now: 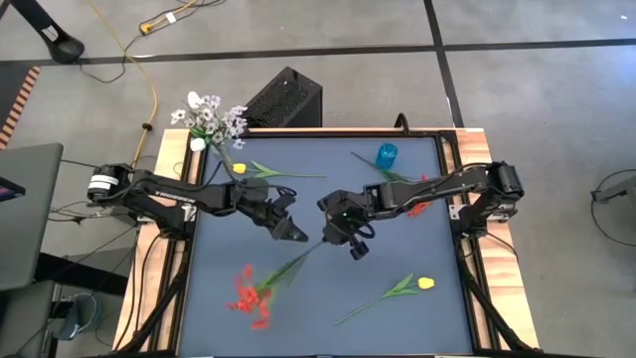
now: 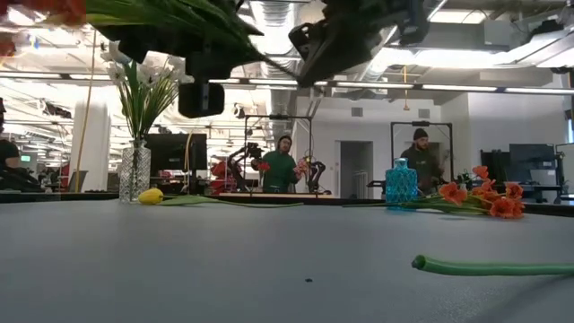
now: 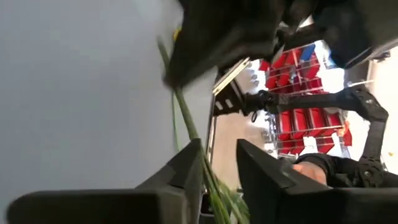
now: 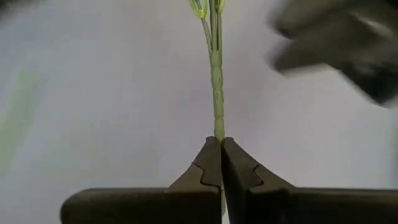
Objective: Sort flowers into vase by color
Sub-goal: Put the bottom orange flower into the blue vase
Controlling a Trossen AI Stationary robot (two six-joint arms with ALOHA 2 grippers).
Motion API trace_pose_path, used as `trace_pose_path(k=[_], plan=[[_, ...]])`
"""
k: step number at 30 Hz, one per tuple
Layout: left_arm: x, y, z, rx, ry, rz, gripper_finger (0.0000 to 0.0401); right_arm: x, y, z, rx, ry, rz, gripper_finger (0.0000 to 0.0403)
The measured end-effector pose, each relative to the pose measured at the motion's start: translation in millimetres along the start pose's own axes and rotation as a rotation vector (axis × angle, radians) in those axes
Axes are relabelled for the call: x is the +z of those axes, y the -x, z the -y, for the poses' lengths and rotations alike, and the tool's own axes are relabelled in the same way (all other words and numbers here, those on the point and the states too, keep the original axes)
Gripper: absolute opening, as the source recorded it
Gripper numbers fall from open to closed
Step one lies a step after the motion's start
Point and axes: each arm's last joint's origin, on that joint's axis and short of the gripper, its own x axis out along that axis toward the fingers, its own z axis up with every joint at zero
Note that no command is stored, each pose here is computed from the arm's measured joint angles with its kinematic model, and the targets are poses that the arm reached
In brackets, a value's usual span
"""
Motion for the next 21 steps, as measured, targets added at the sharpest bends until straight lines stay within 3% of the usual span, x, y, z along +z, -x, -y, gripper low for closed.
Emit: trace_pose_path(k=[6,12,17,21], plan=[[16,11,-6,0.014,-0.055,0.07,0.0147,-6,3,-1,0.246,-0.172,0.067,0.0022],[24,27,-1,0.083,-0.192,0.234,0.0159,-20,15,-12,0.389,-0.226,0.121,0.0021],[17,38,9,0.185,-0.289,0.364,0.0156,-35,38,-23,0.357,-0.261,0.273,0.0021],[9,37,19,0.243,-0.428,0.42,0.0155,-39,62,-21,0.246,-0.273,0.528,0.0021]])
